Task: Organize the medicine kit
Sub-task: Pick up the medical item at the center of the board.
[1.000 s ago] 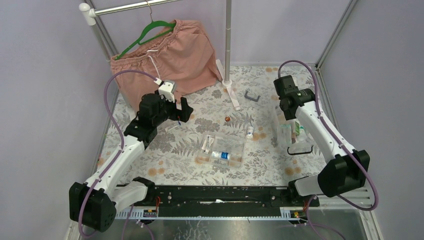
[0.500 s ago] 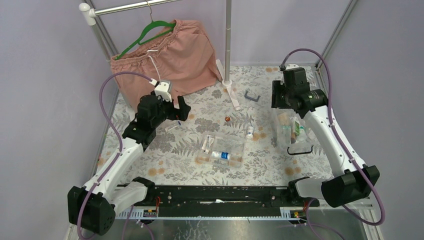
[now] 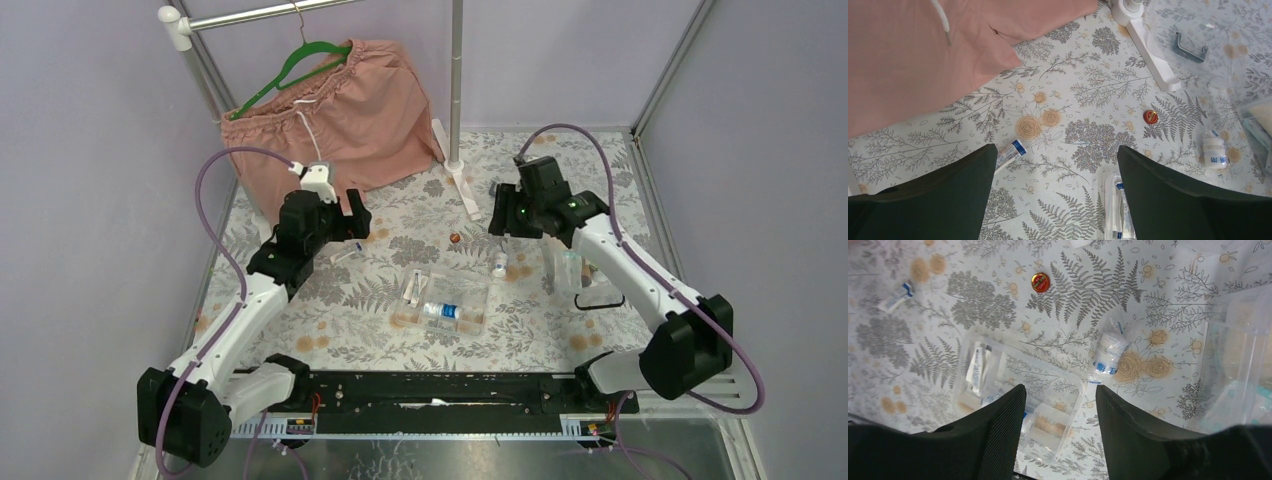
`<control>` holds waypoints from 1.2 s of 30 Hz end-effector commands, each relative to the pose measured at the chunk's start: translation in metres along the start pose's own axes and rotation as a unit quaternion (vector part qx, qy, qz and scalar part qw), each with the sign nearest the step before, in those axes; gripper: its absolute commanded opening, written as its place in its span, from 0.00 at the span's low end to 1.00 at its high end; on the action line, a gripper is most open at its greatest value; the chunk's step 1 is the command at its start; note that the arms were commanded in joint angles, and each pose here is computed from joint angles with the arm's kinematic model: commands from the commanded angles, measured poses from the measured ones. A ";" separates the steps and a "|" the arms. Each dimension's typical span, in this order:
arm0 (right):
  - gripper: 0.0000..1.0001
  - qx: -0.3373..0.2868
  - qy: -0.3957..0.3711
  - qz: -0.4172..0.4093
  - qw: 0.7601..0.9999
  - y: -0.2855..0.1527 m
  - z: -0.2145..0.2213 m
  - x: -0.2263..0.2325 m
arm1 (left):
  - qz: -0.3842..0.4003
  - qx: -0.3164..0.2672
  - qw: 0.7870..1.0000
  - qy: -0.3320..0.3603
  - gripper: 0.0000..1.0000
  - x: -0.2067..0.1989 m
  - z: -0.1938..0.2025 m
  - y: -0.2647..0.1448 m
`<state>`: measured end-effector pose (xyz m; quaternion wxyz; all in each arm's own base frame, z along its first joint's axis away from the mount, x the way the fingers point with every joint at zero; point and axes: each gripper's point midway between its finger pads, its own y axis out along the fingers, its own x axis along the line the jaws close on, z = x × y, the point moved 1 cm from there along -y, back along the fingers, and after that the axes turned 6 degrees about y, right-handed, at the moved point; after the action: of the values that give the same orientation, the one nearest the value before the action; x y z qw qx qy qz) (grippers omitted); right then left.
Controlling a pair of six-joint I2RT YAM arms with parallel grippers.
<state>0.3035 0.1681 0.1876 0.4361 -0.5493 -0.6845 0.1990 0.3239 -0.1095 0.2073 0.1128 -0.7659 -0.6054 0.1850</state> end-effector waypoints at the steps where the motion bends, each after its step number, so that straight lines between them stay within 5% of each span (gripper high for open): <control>1: 0.62 -0.003 -0.005 0.043 0.999 0.019 0.007 -0.007 | -0.027 -0.002 0.999 -0.021 0.99 0.009 -0.001 0.001; 26: 0.66 0.113 -0.011 0.152 0.982 0.102 0.078 -0.063 | -0.060 0.017 0.997 -0.036 0.99 0.023 0.012 0.007; 36: 0.46 0.124 -0.023 0.168 0.978 0.116 0.088 -0.074 | -0.059 0.017 0.998 -0.034 0.99 0.022 0.012 0.007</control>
<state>0.2956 0.1563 0.0269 0.4622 -0.5817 -0.5607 0.3655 0.3282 -0.0938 0.1918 0.1189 -0.7257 -0.6428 0.2147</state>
